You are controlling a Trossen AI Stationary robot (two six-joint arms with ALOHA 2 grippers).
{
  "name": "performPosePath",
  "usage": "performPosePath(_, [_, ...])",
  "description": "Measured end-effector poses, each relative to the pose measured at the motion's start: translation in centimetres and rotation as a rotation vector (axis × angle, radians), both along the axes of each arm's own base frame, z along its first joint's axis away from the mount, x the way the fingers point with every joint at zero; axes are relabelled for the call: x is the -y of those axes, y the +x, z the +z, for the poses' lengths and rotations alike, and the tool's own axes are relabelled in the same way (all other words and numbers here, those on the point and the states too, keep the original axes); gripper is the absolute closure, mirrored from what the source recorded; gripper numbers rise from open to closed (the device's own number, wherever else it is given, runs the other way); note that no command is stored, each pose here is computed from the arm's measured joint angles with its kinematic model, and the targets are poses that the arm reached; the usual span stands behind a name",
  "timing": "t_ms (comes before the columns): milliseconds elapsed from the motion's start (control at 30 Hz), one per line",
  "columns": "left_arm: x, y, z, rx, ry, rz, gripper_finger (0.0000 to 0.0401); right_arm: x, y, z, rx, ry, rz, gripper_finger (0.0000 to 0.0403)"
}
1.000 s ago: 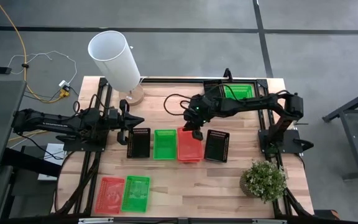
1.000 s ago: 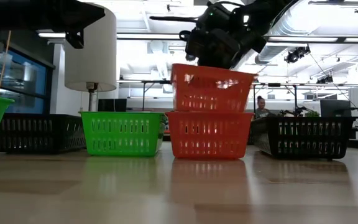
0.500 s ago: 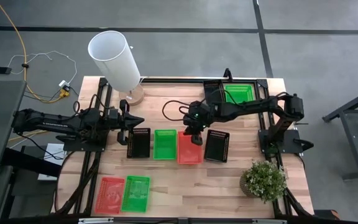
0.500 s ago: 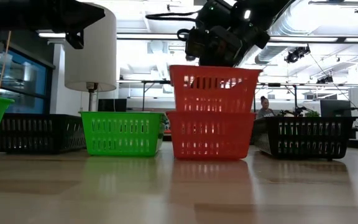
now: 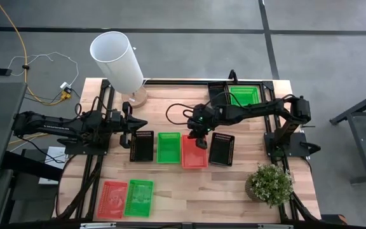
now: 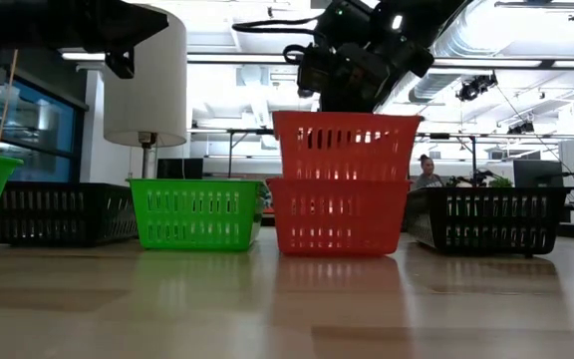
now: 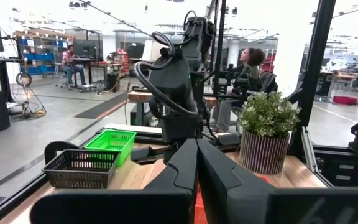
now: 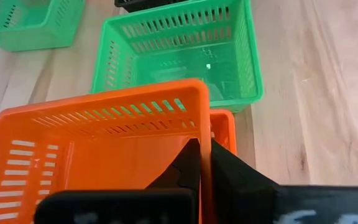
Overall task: Stack baskets by color
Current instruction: Stack the top orange bin on top of the middle orange bin
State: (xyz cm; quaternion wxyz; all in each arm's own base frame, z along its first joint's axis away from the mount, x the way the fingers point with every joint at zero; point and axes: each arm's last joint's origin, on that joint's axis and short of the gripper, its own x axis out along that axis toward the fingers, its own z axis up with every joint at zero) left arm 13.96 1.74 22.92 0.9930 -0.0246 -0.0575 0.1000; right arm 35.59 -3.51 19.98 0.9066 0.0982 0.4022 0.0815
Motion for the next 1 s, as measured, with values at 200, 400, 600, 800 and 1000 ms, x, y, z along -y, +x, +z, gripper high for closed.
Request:
performPosePath(200, [0.0,0.0,0.0,0.000,0.000,0.000,0.0401,0.0,0.0,0.0,0.004,-0.007,-0.008,0.0334])
performPosePath(400, [0.0,0.0,0.0,0.000,-0.001,0.000,0.0401,0.0,0.2,0.2,0.027,0.019,0.012,0.0237])
performPosePath(600, [0.0,0.0,0.0,0.000,0.000,0.000,0.0401,0.7,-0.5,0.8,0.016,0.062,0.029,0.0179])
performPosePath(800, [0.0,0.0,-0.1,-0.008,-0.001,0.000,0.0401,1.0,-1.8,3.6,0.102,-0.007,0.072,0.0185])
performPosePath(1000, [0.0,0.0,-0.2,-0.023,-0.003,0.000,0.0401,-0.9,-3.0,1.6,0.292,-0.028,0.114,0.0274])
